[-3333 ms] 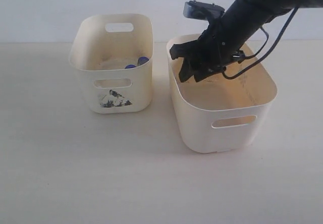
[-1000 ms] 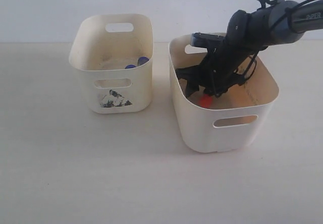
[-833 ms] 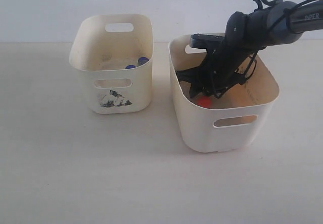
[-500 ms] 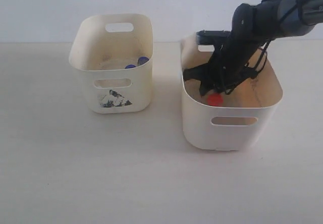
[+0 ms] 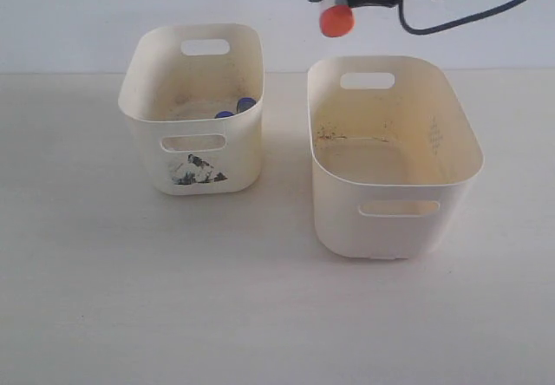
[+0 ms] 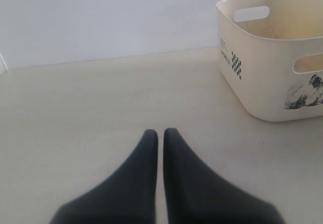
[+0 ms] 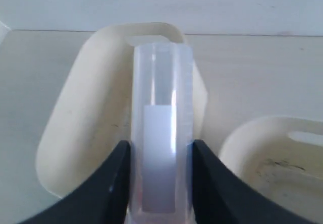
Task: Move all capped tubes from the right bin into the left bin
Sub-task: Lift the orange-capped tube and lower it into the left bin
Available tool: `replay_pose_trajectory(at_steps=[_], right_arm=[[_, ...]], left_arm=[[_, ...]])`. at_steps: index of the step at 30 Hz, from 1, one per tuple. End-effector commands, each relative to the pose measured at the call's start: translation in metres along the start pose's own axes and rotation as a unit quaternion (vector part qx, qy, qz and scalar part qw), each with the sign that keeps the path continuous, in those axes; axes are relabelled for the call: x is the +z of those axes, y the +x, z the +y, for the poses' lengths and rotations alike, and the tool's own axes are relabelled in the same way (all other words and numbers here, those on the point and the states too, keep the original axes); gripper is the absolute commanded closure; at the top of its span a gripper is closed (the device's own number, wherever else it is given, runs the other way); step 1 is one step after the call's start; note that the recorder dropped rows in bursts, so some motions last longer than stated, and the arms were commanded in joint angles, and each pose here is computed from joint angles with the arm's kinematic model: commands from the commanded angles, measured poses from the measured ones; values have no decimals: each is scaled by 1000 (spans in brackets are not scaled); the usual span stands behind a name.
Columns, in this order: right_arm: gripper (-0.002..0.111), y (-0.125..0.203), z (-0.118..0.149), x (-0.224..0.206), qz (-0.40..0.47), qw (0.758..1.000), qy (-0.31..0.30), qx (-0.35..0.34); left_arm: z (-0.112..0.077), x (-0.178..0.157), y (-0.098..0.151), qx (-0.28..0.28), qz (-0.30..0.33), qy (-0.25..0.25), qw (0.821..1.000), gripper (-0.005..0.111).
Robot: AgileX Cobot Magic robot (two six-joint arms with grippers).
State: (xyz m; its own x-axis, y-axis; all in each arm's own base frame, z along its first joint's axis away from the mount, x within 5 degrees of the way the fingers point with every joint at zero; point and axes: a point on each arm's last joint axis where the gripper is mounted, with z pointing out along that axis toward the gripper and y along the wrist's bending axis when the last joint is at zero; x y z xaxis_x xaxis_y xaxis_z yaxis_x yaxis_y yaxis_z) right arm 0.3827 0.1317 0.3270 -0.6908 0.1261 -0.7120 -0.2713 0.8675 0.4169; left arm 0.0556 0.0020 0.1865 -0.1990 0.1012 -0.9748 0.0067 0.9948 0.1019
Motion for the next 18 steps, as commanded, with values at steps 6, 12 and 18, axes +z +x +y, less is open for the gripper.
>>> replay_pose_trajectory(at_steps=[6, 12, 18], right_arm=[[108, 22, 61, 49, -77, 995, -41, -48], [108, 44, 78, 85, -105, 992, -38, -59], [108, 57, 80, 109, -100, 993, -33, -49]], left_arm=[[0, -1, -3, -9, -10, 0, 1000, 102], [0, -1, -3, -9, -10, 0, 1000, 102], [0, -1, -3, -9, -10, 0, 1000, 102]])
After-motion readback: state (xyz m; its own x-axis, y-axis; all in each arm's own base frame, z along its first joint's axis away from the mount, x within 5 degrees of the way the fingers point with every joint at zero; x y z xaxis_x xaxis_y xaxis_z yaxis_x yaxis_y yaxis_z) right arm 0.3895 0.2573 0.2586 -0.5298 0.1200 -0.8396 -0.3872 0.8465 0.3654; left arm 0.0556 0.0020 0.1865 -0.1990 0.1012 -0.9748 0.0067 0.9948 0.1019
